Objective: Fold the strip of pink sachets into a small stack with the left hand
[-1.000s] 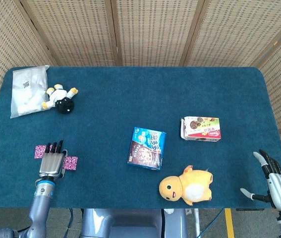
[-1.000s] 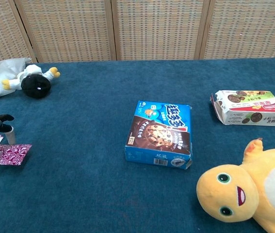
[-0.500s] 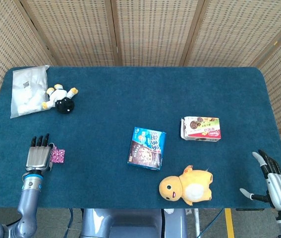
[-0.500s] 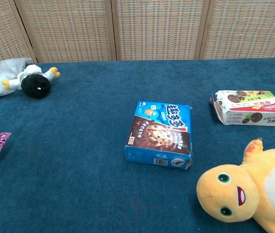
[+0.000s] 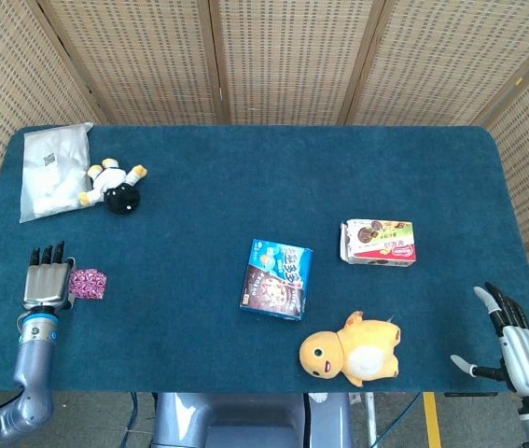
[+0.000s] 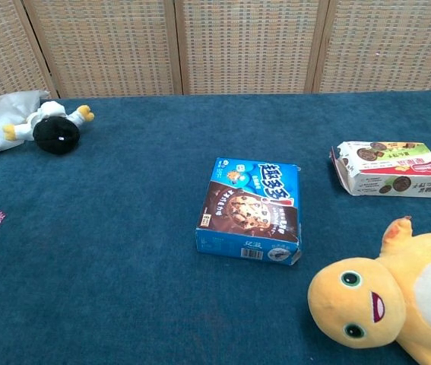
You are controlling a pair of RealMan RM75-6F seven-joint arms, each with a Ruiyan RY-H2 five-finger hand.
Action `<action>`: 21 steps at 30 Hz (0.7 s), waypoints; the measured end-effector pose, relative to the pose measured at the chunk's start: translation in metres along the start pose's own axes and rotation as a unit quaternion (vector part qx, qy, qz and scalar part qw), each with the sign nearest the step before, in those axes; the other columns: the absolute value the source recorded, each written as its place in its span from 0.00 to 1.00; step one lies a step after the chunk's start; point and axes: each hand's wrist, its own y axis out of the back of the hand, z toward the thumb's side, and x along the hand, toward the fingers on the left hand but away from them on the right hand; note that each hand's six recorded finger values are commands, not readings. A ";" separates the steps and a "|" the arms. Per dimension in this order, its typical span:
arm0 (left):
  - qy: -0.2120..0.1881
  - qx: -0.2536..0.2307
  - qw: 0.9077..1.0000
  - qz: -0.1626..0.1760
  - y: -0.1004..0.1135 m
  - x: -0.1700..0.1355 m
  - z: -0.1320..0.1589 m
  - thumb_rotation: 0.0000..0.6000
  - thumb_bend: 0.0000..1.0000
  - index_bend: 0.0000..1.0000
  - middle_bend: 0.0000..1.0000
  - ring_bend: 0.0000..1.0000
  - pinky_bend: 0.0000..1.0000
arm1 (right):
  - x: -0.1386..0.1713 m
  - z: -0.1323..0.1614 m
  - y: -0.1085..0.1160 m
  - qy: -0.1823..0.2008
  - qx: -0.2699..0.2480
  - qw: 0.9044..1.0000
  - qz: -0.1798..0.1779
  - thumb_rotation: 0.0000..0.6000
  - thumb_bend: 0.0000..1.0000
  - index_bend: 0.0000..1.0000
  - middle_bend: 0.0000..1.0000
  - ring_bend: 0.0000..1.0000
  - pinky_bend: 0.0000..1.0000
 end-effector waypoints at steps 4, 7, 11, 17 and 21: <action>-0.002 0.004 1.000 -0.001 -0.003 0.000 -0.001 1.00 0.35 0.48 0.00 0.00 0.00 | 0.000 0.000 0.000 0.000 0.001 1.000 0.000 1.00 0.11 0.04 0.00 0.00 0.00; -0.004 0.009 1.000 -0.001 -0.006 0.001 -0.001 1.00 0.35 0.48 0.00 0.00 0.00 | 0.000 0.000 -0.001 0.000 0.001 1.000 0.000 1.00 0.10 0.04 0.00 0.00 0.00; -0.005 0.023 1.000 -0.001 -0.008 0.002 -0.002 1.00 0.34 0.48 0.00 0.00 0.00 | 0.000 -0.001 0.000 -0.001 -0.001 1.000 -0.001 1.00 0.10 0.04 0.00 0.00 0.00; -0.002 0.034 0.999 0.003 -0.009 0.003 -0.002 1.00 0.33 0.48 0.00 0.00 0.00 | 0.000 -0.001 0.001 -0.001 -0.002 1.000 -0.001 1.00 0.11 0.04 0.00 0.00 0.00; 0.001 0.034 0.999 0.001 -0.010 0.004 -0.002 1.00 0.33 0.45 0.00 0.00 0.00 | 0.000 -0.001 0.000 -0.001 -0.001 1.000 0.000 1.00 0.11 0.04 0.00 0.00 0.00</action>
